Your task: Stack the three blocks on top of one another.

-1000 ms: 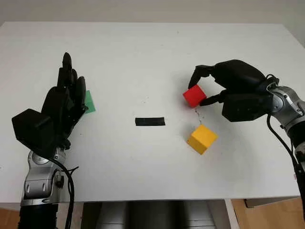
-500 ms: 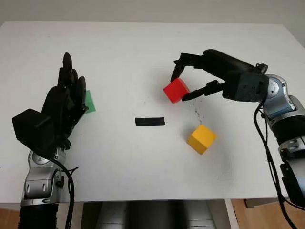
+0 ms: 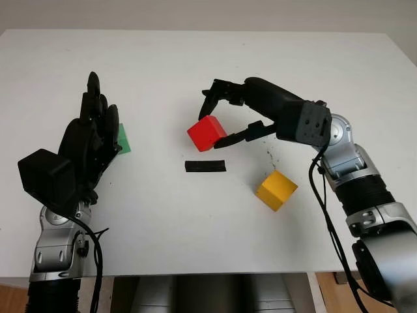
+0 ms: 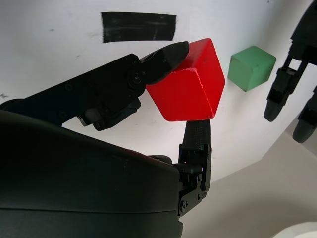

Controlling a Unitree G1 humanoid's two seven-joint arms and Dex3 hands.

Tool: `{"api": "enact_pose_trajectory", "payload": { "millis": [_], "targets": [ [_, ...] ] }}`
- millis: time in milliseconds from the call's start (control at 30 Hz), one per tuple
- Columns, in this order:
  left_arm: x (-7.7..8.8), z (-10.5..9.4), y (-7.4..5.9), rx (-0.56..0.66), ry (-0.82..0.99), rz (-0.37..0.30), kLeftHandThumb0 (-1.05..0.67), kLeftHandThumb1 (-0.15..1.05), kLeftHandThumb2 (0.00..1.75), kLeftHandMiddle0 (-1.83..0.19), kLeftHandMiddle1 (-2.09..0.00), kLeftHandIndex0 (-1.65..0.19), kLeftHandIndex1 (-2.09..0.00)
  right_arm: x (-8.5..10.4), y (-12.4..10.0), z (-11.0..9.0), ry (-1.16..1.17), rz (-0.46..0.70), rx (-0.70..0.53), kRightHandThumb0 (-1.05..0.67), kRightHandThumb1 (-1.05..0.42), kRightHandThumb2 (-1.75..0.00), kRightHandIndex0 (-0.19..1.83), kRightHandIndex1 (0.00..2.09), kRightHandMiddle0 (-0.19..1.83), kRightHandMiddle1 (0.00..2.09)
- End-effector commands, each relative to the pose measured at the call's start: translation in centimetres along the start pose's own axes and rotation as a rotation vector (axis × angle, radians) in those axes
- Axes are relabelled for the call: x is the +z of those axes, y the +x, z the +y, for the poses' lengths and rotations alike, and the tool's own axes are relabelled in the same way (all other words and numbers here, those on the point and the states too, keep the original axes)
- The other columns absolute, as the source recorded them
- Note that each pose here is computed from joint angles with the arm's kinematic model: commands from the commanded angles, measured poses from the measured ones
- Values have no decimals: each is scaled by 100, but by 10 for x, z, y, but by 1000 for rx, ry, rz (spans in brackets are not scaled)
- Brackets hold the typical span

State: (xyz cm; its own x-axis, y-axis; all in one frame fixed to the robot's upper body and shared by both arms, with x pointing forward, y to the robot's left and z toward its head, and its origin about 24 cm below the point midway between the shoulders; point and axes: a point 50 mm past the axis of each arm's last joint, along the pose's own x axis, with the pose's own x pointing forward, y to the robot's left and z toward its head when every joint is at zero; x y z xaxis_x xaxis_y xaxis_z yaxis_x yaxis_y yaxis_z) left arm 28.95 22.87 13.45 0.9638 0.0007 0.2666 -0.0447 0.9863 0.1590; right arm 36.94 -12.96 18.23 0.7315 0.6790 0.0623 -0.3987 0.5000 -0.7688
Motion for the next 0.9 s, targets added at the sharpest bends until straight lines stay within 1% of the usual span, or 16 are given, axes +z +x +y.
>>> {"api": "enact_pose_trajectory", "payload": {
  "millis": [0, 133, 300, 600, 867],
  "targets": [
    [3, -2, -2, -1, 0, -17, -76, 105, 65, 19, 0, 19, 0, 1, -1, 4, 16, -11, -21, -41, -96, -5, 27, 1, 28, 175],
    [2, -1, -3, 3, -5, -12, -76, 105, 64, 19, 0, 19, 0, 0, -1, 15, 26, -6, -41, -40, -96, -5, 26, 0, 26, 176],
    [2, 0, -4, 8, -10, -11, -76, 105, 63, 19, 0, 19, 0, -4, -1, 23, 55, 7, -40, -38, -95, -5, 26, 1, 26, 175],
    [2, 1, -3, 1, -4, -11, -77, 105, 63, 19, 0, 19, 0, -10, -1, 32, 47, 31, -33, -35, -92, -5, 30, 3, 32, 177],
    [3, 0, -2, -3, 0, -10, -77, 105, 64, 19, 0, 19, 0, -15, -4, 37, 42, 51, 2, -33, -91, -5, 29, 2, 32, 174]
  ]
}}
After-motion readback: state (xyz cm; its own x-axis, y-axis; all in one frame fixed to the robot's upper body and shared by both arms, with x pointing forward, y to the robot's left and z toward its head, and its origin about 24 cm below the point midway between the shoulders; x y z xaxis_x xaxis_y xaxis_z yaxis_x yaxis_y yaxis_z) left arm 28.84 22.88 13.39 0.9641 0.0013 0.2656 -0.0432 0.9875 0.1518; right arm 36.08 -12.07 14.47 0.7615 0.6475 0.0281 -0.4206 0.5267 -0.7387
